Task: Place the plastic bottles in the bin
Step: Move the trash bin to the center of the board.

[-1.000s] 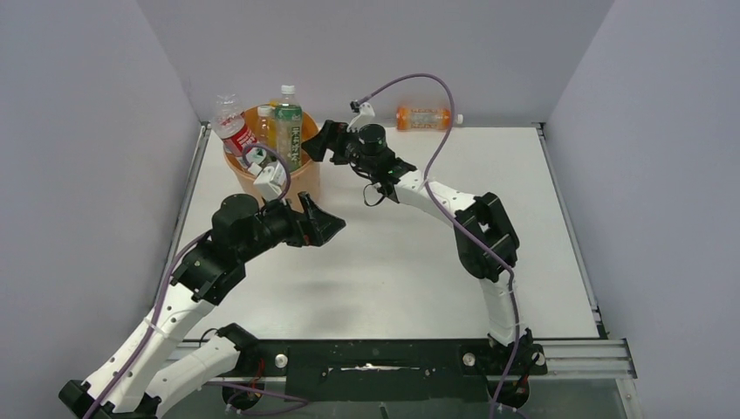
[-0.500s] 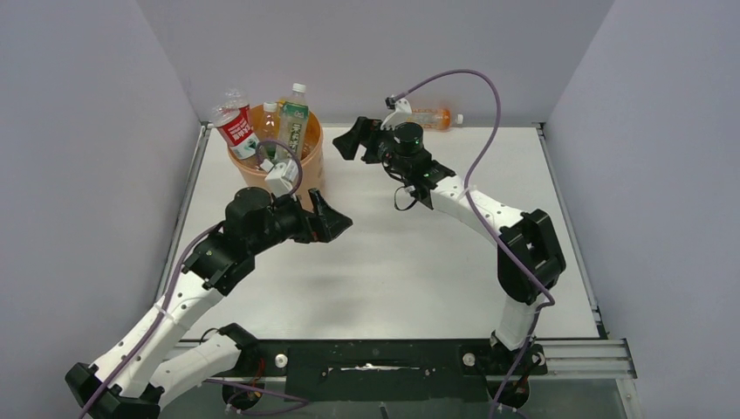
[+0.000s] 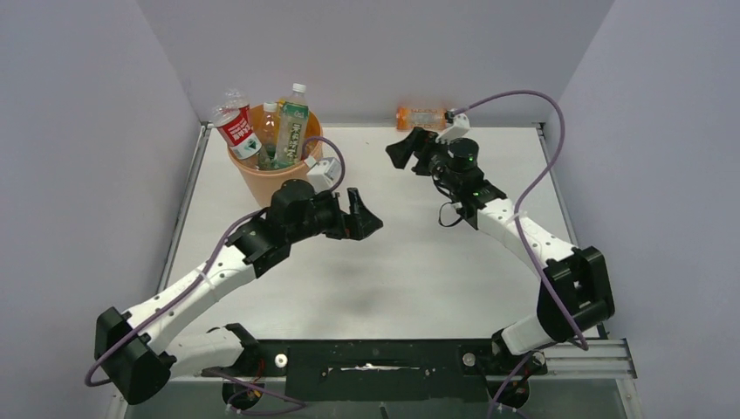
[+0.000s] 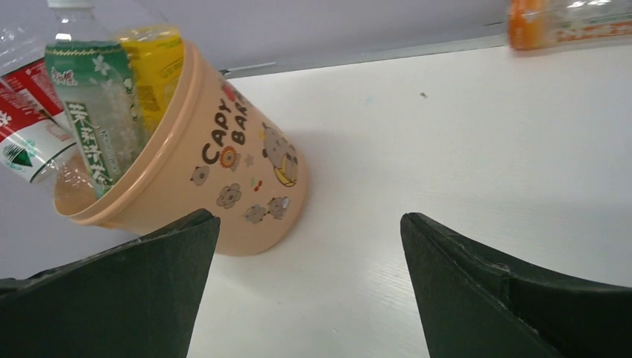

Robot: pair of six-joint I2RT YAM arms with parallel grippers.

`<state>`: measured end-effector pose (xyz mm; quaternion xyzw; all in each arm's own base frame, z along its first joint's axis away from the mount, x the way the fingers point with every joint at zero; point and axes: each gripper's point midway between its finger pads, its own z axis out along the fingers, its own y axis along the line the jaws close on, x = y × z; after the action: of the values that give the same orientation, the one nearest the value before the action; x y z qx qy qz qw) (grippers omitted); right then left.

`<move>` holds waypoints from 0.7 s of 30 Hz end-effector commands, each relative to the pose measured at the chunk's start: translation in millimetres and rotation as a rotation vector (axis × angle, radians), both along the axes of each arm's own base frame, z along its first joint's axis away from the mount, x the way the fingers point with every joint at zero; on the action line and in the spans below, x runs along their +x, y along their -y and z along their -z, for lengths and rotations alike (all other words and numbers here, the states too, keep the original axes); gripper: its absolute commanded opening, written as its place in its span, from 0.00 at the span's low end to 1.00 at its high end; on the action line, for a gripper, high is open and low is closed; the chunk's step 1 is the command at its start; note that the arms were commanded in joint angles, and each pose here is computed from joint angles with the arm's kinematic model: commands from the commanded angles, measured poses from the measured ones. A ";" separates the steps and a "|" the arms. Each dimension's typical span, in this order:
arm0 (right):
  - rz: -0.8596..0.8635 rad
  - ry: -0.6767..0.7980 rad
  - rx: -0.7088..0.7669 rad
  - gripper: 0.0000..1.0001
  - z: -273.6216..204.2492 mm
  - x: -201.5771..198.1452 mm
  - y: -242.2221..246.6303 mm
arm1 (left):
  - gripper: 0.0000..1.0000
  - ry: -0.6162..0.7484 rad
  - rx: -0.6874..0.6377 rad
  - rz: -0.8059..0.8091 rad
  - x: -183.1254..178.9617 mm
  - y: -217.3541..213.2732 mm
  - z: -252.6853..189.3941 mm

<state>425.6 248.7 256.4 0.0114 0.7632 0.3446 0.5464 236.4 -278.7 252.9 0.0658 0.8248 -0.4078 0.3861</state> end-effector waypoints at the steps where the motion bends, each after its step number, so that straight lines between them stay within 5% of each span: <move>1: 0.069 0.080 0.015 0.98 -30.5 -7.4 38.6 | 0.97 0.119 -0.068 0.031 23.9 40.7 -32.2; 21: 0.263 -0.103 -0.109 0.98 54.9 -102.1 125.7 | 0.97 0.050 0.012 0.133 79.3 133.2 49.1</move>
<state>330.3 138.4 188.4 0.0810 0.8122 0.2436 0.5238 304.8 -388.4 165.3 0.1183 0.8503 -0.3835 0.3404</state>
